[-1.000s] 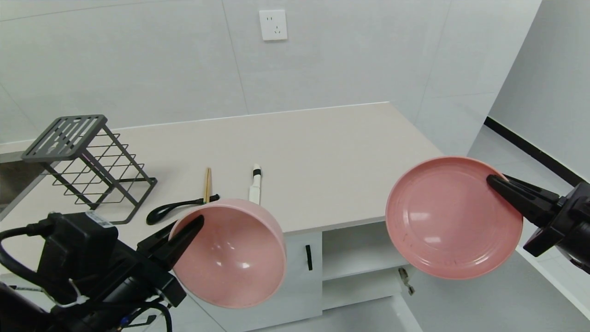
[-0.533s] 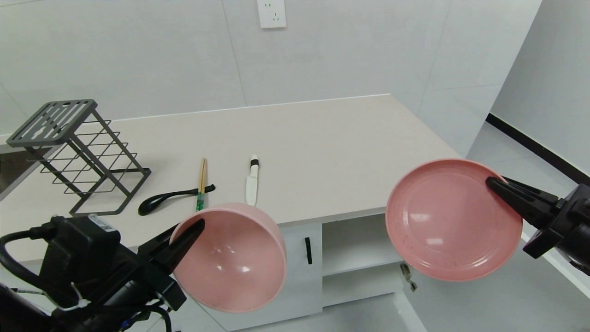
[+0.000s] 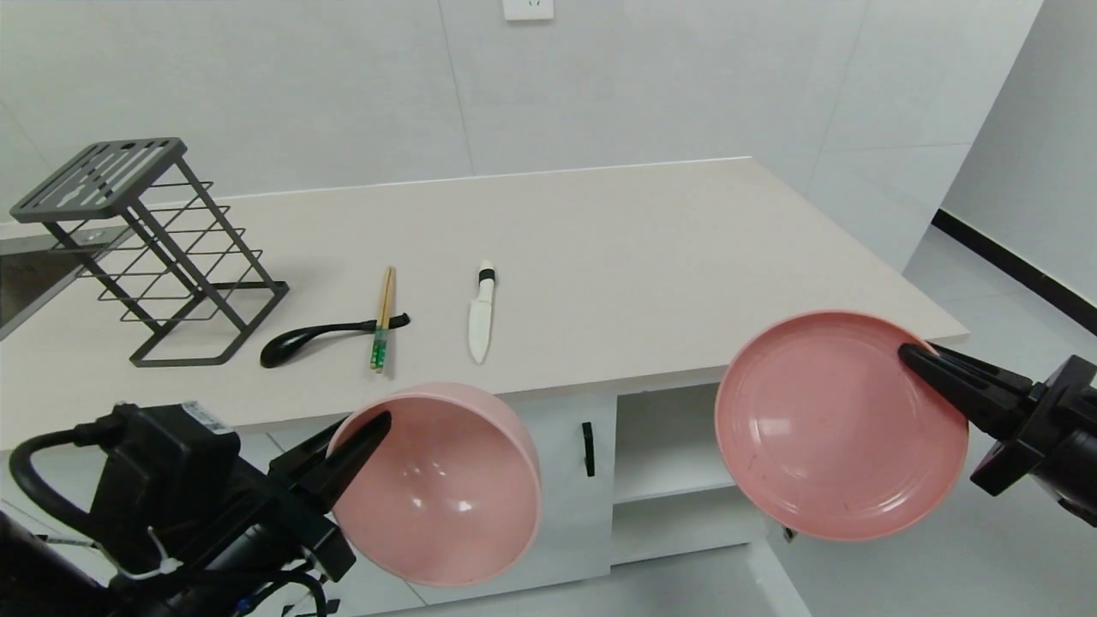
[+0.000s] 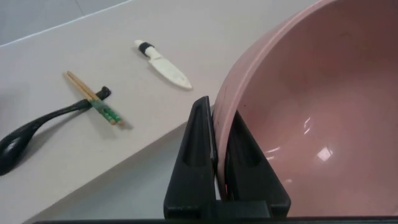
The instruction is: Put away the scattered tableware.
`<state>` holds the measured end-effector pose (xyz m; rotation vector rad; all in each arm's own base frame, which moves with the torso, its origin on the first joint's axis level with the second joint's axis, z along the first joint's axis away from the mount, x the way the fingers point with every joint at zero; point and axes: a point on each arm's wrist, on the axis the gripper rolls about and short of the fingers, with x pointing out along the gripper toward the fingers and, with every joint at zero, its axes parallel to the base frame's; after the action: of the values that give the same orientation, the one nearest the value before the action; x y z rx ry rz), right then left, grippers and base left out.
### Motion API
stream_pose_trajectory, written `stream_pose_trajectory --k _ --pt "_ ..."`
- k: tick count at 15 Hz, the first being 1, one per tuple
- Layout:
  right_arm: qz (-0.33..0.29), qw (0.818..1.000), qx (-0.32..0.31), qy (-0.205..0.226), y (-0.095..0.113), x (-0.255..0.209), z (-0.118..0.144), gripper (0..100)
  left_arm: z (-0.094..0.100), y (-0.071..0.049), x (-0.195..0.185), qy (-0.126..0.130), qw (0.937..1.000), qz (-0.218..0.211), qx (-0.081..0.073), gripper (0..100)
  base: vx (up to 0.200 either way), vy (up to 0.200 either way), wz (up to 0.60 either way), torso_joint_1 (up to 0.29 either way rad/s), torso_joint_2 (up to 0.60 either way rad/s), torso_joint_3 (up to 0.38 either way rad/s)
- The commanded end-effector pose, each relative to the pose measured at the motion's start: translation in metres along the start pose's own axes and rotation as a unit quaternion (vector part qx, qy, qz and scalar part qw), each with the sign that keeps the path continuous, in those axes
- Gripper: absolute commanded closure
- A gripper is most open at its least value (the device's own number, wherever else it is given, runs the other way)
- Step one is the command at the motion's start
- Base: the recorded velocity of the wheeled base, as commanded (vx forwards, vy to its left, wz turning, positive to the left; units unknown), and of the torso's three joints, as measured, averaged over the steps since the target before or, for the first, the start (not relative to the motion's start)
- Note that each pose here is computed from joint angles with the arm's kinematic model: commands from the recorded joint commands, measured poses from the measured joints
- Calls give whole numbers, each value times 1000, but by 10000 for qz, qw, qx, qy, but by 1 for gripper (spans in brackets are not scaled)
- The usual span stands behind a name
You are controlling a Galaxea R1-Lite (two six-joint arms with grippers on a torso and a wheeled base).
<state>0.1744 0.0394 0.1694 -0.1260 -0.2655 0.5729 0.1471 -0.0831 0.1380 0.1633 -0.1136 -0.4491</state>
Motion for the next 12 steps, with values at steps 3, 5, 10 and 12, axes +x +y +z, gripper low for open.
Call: stream_pose_trajectory --k 3,5,10,12 --pt "14 10000 30 76 1 0 -3 100 -3 -1 2 96 10000 -24 1 100 0 0 0 -98 235 131" --pt "23 9998 78 167 2 -2 -7 100 -4 -1 2 111 9999 -27 -5 100 0 0 0 -49 132 73" --pt "22 9998 74 160 3 -5 -6 100 -6 -2 4 178 9998 -40 -1 100 0 0 -480 -117 264 155" --pt "22 9998 74 160 3 -5 -6 100 -7 -2 5 201 9998 -44 1 100 0 0 0 -13 30 21"
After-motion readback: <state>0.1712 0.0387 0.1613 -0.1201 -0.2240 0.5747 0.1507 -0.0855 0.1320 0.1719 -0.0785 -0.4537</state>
